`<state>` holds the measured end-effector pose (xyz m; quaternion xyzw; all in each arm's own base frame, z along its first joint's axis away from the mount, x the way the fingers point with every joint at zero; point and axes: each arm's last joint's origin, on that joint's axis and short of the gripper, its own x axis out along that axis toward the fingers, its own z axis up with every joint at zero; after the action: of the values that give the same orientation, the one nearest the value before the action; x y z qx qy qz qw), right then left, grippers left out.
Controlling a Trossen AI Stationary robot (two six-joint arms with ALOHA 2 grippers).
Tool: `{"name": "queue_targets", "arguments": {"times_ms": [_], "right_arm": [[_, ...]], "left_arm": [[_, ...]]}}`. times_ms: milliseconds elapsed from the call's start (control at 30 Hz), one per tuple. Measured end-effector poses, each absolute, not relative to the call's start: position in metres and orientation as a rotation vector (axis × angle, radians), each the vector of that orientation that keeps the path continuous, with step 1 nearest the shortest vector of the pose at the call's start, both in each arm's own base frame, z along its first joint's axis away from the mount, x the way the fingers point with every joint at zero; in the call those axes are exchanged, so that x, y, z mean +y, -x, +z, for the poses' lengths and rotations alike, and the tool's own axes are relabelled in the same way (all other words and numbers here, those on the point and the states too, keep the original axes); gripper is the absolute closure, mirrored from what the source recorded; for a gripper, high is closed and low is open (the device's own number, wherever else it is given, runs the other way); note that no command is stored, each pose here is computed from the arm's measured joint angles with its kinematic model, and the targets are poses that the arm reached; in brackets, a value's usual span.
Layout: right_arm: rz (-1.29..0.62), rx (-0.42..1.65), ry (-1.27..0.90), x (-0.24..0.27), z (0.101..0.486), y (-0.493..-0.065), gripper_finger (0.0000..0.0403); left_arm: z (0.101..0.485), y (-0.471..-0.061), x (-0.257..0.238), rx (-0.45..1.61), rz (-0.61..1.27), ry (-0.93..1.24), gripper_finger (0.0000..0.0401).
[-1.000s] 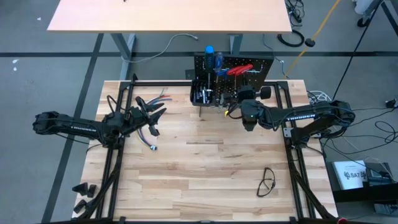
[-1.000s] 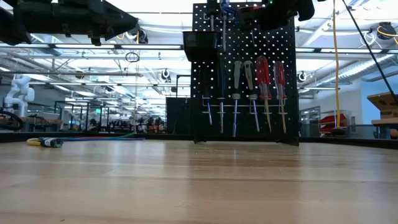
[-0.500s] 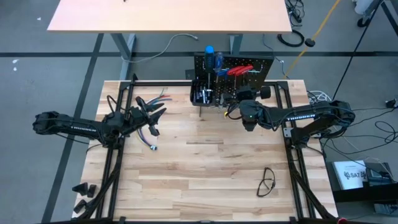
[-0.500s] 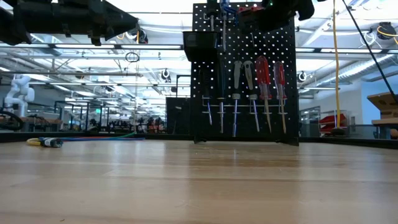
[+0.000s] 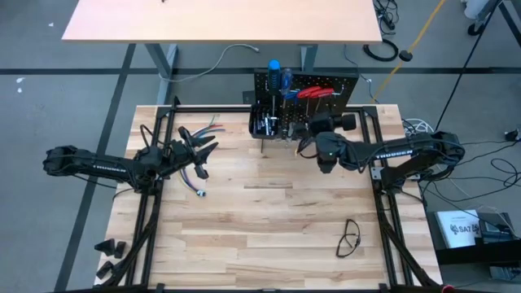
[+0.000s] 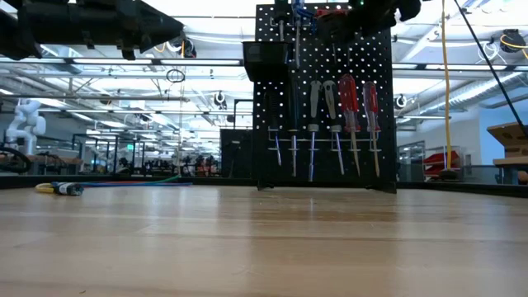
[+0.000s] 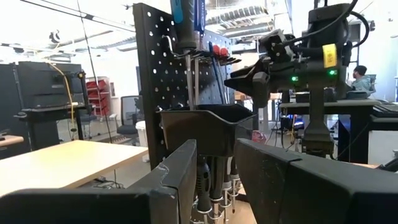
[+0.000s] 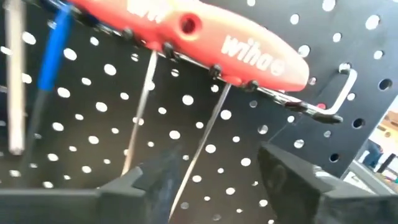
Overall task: Hang tools onto peg board
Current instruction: Hang the black safety goggles on the peg board
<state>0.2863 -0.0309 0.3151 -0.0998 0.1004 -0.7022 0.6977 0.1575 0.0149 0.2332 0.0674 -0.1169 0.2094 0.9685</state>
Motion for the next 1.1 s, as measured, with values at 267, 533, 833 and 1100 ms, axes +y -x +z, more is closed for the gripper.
{"name": "queue_targets", "arguments": {"times_ms": [267,533,833,1100], "right_arm": [[-1.514,0.217,0.227,-0.016,0.322,-0.288,0.0143],[-1.394,0.214,0.253,0.019,0.322,-0.287,0.0136],[-1.012,0.076,0.141,0.086,0.320,-0.280,0.0135],[-0.317,0.162,-0.103,0.127,0.297,-0.277,0.0135]], "left_arm": [[0.233,-0.158,0.015,-0.237,0.420,-0.136,0.0283],[0.233,-0.158,0.014,-0.245,0.395,-0.117,0.0283],[0.239,-0.160,0.008,-0.285,0.175,-0.170,0.0283],[0.244,-0.161,0.002,-0.317,-0.020,-0.205,0.0283]]}}
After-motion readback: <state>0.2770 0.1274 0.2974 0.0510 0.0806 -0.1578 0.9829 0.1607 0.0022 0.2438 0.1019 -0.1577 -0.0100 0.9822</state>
